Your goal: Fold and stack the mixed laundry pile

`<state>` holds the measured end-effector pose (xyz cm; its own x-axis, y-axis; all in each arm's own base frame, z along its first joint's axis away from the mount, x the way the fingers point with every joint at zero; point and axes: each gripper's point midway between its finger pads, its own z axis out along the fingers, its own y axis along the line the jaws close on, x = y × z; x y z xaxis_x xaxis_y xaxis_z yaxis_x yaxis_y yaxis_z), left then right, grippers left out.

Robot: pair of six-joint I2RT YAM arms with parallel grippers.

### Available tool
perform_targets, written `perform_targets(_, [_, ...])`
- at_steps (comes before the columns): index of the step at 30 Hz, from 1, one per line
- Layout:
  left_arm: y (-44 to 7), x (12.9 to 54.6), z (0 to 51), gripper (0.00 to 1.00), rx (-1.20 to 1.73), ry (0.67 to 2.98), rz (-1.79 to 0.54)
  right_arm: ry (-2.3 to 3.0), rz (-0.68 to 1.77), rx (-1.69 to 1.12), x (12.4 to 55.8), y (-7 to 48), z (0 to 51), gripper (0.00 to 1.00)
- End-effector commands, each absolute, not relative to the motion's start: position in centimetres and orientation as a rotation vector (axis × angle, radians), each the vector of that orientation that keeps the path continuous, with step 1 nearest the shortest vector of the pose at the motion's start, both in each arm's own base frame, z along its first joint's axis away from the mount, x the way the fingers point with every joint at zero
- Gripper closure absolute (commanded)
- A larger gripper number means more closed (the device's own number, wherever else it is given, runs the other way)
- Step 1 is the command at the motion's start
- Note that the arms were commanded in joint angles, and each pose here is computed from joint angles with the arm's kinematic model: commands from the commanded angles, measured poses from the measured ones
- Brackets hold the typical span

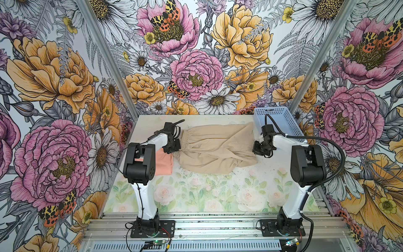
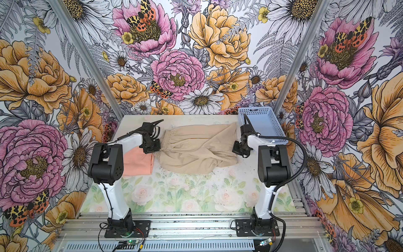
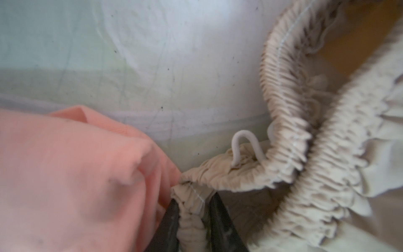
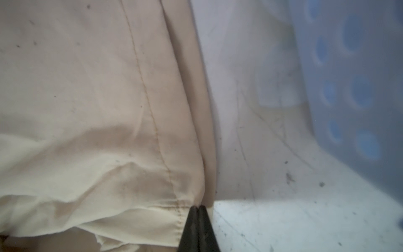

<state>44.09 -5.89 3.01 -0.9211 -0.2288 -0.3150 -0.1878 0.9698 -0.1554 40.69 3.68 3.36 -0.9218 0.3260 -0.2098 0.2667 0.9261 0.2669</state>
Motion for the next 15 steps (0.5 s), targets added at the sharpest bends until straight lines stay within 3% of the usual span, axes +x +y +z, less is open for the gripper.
perform_targets(1, [-4.8,41.9,2.4,0.76,-0.313,2.851,-0.11,2.764,0.284,0.45,40.8,1.8,5.7,1.0])
perform_targets(8, [-4.3,41.4,2.2,0.78,-0.329,2.86,-0.098,2.786,0.253,0.452,39.7,0.9,5.5,1.0])
perform_targets(15, [-4.1,40.7,1.9,0.8,-0.343,2.876,-0.085,2.834,0.074,0.478,38.0,-1.2,5.4,1.0])
